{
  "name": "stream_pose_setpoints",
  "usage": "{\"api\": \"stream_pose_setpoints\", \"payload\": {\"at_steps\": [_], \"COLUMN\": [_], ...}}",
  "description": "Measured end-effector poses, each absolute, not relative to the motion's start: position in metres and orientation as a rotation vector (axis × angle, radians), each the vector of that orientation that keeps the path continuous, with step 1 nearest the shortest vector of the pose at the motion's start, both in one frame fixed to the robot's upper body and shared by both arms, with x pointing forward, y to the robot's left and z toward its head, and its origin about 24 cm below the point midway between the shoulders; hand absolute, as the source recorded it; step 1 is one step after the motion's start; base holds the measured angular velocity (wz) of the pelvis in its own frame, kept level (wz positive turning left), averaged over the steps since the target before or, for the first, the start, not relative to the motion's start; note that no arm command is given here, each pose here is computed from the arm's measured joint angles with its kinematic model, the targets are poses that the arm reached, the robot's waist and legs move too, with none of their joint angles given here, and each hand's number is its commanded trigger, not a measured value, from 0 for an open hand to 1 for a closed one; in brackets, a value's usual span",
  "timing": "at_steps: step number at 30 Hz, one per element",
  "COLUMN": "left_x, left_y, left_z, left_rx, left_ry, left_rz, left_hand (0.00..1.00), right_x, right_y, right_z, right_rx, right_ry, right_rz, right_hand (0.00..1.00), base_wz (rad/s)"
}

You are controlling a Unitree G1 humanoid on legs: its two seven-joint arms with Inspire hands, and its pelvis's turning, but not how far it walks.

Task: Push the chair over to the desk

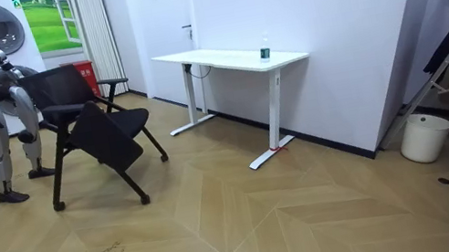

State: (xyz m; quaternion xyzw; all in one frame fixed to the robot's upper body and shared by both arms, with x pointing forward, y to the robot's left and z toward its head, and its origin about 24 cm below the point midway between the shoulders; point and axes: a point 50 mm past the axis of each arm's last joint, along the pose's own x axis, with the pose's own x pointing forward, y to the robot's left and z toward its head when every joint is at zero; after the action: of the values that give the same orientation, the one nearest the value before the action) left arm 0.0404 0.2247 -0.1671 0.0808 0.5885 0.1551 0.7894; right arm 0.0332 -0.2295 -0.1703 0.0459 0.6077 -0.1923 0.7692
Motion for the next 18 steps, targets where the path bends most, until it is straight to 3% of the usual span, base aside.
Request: {"api": "stream_pose_setpoints", "payload": {"at_steps": [18], "left_x": [0.0339], "left_y": [0.2286], "left_z": [-0.167], "left_rx": [0.223], "left_ry": [1.301], "left_rz": [0.362], "left_hand": [0.0], "right_x": [0.0359], "right_y": [-0.2302], "right_z": [-0.1707], "right_rx": [0.094], "right_ry": [1.338], "right_rz": [-0.435], "right_hand": [0.0], "base_wz": [0.0]}}
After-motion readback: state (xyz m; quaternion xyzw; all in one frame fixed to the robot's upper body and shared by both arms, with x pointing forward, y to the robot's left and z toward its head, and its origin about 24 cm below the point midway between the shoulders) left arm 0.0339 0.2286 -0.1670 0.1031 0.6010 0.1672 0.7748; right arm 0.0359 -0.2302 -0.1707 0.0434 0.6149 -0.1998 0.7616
